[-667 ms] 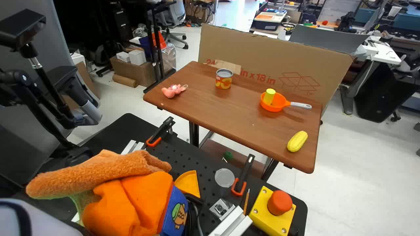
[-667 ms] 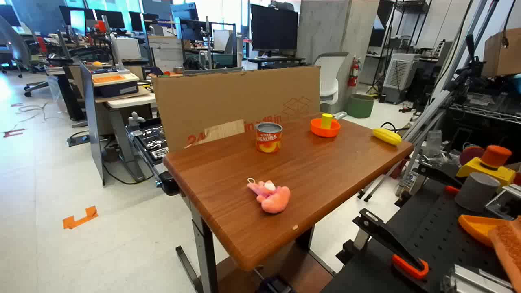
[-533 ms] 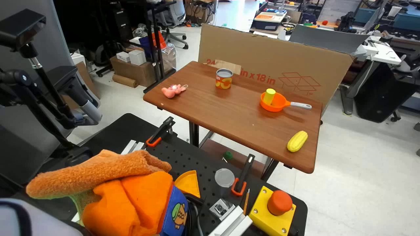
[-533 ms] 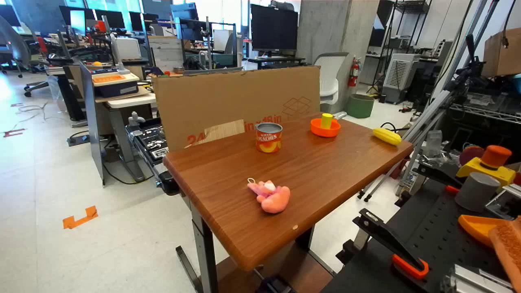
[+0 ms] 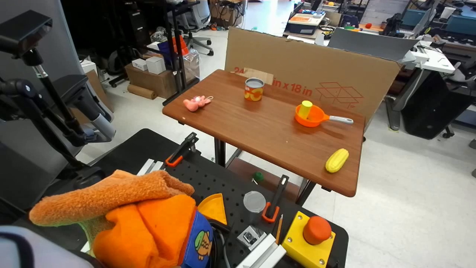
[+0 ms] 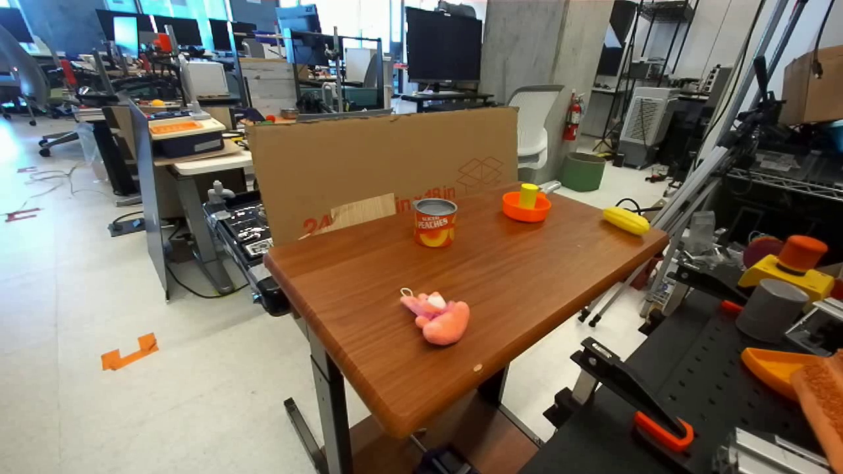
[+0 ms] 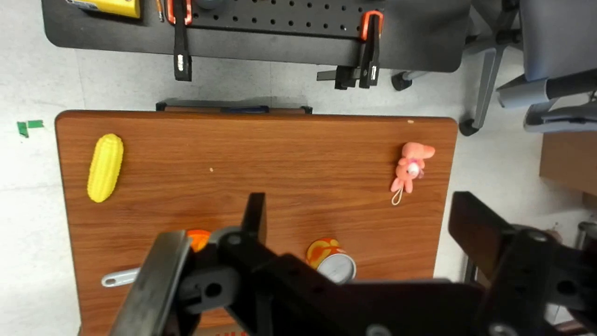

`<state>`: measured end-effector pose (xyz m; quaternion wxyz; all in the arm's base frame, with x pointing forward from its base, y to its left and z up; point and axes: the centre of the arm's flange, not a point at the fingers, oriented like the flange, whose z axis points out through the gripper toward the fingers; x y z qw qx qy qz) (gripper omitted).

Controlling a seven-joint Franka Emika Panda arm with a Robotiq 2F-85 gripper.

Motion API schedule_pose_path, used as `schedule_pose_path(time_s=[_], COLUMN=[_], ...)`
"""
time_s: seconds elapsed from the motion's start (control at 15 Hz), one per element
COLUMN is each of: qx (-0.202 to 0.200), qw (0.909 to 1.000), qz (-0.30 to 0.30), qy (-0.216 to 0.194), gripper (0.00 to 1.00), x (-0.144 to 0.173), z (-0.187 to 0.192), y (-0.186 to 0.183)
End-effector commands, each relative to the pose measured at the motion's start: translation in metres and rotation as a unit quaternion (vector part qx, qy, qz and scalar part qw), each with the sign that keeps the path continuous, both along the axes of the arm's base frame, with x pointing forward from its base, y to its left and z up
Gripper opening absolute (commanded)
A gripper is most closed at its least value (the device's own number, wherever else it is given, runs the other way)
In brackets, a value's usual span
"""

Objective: Move the cob of maize to the left

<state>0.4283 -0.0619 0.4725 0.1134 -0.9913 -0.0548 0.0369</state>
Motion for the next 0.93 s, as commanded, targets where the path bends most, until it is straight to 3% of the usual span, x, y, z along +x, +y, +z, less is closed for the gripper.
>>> schedule_pose_path(time_s=[0.0, 0.13, 0.4, 0.87], qx=[0.009, 0.002, -0.055, -0.104], qw=[0.9969, 0.9939, 0.9826, 0.9665], qz=[-0.078, -0.11, -0.176, -0.213], qy=[-0.01, -0.002, 0.025, 0.097], gripper=[1.0, 1.0, 1.0, 1.0], x=[0.018, 0.031, 0.069, 0.104], z=[-0.027, -0.049, -0.107, -0.2], y=[-0.03, -0.053, -0.099, -0.119])
